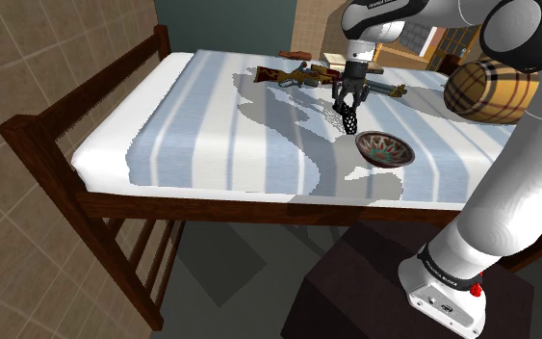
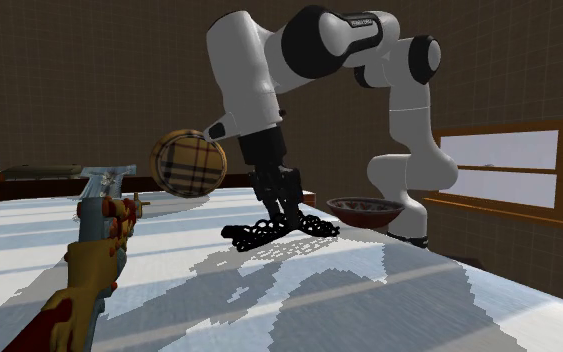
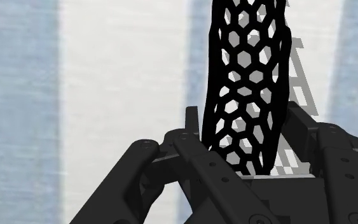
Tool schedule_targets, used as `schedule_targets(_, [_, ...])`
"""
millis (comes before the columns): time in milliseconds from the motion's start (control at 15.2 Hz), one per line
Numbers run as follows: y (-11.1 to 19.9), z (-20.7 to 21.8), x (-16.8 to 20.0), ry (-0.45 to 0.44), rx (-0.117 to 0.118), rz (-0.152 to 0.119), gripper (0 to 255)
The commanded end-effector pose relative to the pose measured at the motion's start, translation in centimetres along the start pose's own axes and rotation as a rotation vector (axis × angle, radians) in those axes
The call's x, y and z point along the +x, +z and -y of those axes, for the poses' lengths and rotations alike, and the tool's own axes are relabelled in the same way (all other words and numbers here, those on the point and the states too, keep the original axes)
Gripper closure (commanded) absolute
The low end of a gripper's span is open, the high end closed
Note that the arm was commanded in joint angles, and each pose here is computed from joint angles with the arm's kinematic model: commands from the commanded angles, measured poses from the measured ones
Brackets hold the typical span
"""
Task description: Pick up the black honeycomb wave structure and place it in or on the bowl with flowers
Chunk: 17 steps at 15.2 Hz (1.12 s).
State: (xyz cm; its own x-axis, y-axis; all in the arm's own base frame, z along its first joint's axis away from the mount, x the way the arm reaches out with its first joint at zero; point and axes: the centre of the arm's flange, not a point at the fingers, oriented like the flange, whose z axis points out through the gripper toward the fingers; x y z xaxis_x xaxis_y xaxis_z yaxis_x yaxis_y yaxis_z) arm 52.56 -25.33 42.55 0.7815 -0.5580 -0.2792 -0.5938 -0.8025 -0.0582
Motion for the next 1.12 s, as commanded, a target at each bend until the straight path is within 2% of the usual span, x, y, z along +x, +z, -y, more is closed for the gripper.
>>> schedule_targets(0, [-0.5, 0.0, -0.1, 0.0, 0.0, 0.0, 255])
schedule_targets(1056, [-8.6, 0.5, -2.5, 0.0, 0.0, 0.0, 255])
